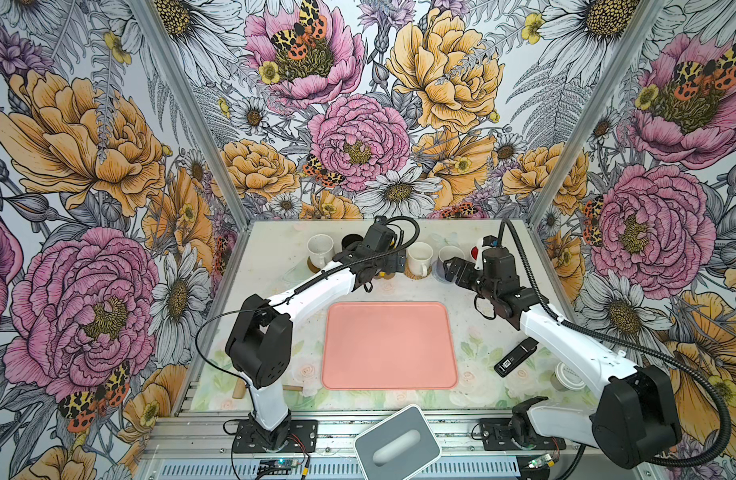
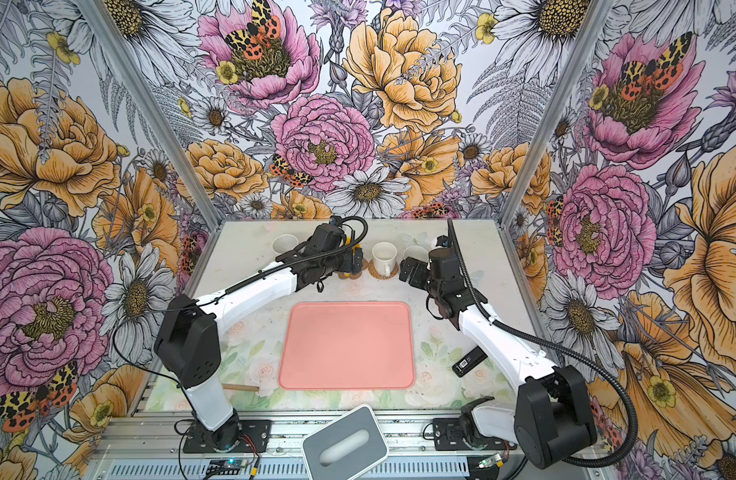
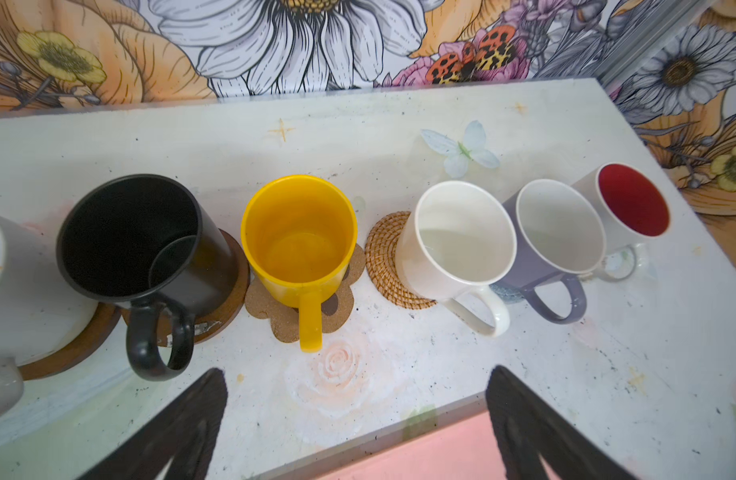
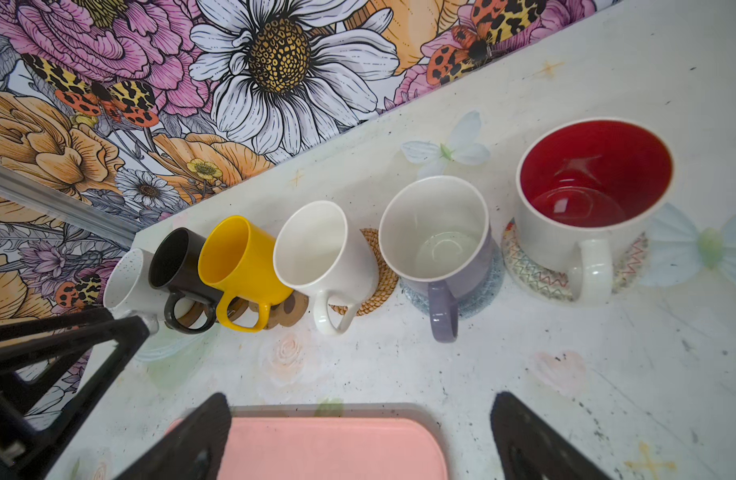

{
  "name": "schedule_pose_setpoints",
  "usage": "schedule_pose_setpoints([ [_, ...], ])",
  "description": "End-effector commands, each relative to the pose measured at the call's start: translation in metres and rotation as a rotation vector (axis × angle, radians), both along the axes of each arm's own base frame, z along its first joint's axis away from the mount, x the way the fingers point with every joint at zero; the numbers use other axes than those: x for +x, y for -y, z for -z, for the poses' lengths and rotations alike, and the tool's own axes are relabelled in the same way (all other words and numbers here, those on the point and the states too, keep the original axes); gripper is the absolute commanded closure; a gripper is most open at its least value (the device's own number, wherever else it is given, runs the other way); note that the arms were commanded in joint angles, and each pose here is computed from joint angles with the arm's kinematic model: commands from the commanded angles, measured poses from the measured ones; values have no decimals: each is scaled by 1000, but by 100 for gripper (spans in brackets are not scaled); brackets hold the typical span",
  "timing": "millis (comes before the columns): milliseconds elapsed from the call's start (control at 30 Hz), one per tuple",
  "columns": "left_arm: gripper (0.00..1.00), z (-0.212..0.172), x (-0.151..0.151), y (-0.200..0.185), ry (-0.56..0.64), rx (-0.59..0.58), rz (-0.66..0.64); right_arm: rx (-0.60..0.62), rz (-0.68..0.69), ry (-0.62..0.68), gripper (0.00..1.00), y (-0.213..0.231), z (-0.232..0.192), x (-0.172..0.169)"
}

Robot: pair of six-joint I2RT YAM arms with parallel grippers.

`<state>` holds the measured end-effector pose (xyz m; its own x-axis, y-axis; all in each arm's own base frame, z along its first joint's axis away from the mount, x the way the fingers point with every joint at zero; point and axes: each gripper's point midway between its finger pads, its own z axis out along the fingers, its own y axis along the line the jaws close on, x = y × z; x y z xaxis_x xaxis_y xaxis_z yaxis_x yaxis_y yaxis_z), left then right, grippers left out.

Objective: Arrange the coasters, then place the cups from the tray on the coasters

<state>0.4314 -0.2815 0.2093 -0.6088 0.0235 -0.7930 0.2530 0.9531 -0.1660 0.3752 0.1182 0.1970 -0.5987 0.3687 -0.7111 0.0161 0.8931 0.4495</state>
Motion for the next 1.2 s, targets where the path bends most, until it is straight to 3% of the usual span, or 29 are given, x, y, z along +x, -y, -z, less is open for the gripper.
schedule_pose_setpoints([
  [0,1,-24,-2,-5,95,-25,-3,-38,16,68,0,10,-16,-2],
  [233,1,-45,-21,-32,213,-50,-26,-112,9,145,1,21,-32,-16],
  [567,1,-52,-45,-116,288,64,-173,-329,31,224,1,52,-29,-43],
  [933,1,-35,-79,-222,378,66,-374,-612,38,223,1,83,-4,-54],
  [1167,1,-7,-87,-264,398,80,-470,-614,72,257,1,91,16,-37],
])
